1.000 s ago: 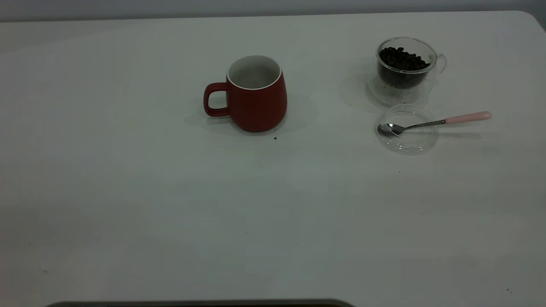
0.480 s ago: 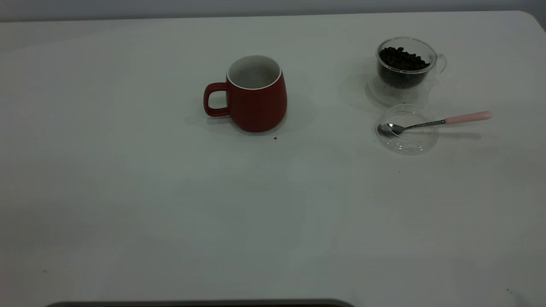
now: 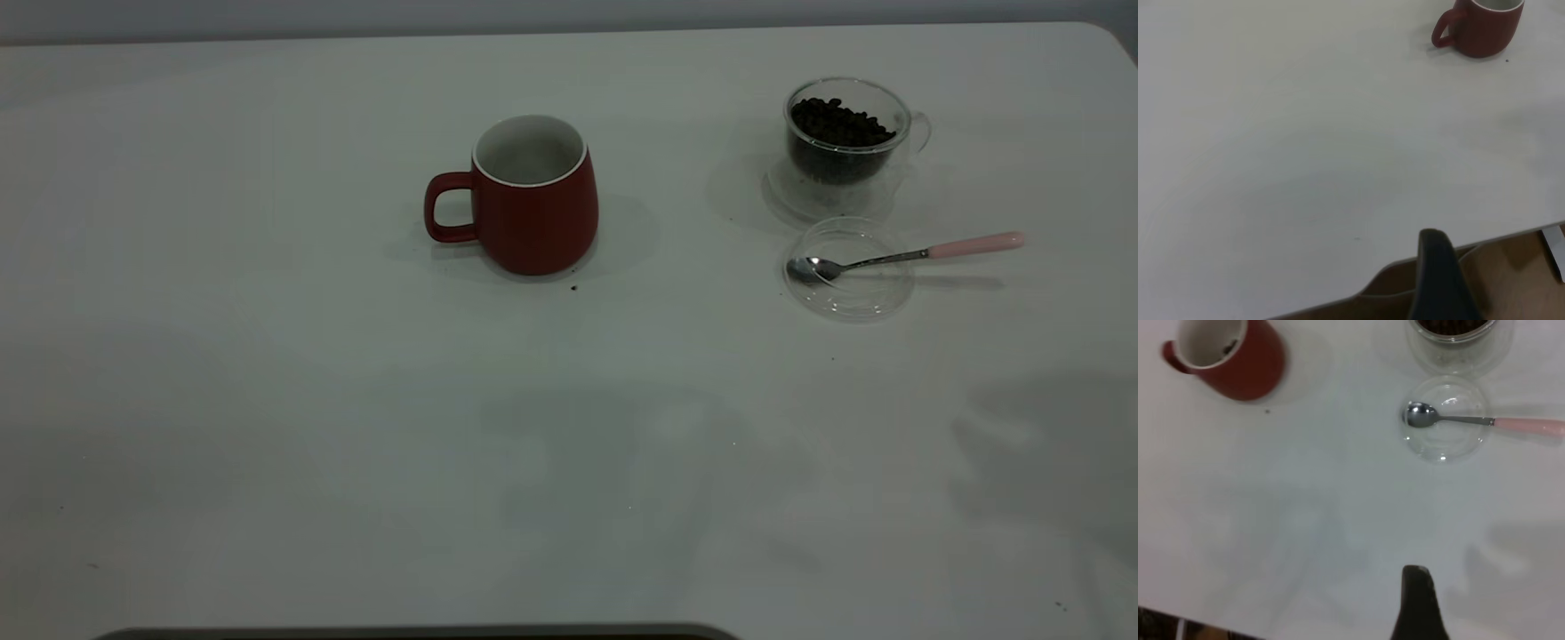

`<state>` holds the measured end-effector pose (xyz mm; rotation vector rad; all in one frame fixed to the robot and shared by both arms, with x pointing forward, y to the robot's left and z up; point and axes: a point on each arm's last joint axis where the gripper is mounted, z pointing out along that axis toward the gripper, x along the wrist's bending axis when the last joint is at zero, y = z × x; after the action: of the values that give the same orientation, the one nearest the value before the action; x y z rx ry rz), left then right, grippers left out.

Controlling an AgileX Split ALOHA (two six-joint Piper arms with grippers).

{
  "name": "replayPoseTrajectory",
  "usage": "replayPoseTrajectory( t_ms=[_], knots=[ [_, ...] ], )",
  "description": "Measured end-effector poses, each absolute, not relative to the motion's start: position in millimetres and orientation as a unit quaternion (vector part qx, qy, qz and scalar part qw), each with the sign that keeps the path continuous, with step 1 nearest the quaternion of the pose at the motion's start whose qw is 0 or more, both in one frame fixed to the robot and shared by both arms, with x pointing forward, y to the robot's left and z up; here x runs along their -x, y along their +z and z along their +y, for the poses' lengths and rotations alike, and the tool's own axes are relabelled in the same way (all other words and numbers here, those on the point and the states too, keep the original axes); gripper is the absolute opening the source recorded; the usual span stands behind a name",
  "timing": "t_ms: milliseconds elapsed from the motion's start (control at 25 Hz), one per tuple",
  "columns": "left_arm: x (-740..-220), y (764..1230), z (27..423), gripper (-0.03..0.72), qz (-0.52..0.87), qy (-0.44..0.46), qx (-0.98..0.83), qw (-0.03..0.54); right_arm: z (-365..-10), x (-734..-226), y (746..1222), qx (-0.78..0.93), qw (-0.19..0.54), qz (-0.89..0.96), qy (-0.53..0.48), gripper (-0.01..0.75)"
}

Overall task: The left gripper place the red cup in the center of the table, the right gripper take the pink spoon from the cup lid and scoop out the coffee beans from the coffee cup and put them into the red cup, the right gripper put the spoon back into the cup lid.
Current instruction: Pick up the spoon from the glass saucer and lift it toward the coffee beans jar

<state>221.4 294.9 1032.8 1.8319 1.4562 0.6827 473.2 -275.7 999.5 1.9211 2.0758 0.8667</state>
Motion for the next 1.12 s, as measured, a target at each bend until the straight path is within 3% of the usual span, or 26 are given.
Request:
replayPoseTrajectory(
  t_ms=[280,520,720,1120],
  knots=[
    [-221.4,1032.8,294.9,0.505,0.561,0.263,-0.705,0.345,-289.4,-545.7,941.5,-0.666,0.028,0.707,0.236,0.591],
    [-221.4,1032.8,294.9,0.505,0.561,0.263,-0.705,0.345,-353.4,-598.7,896.7,-0.722,-0.03,0.635,0.273,0.574],
    [-221.4,1032.8,294.9,0.505,0.561,0.263,-0.705,0.345,-376.4,-605.4,862.6,-0.716,-0.106,0.617,0.308,0.56],
    [-221.4,1032.8,294.9,0.505,0.561,0.263,-0.705,0.345,-392.7,-605.6,803.6,-0.728,-0.128,0.589,0.326,0.558]
  ],
)
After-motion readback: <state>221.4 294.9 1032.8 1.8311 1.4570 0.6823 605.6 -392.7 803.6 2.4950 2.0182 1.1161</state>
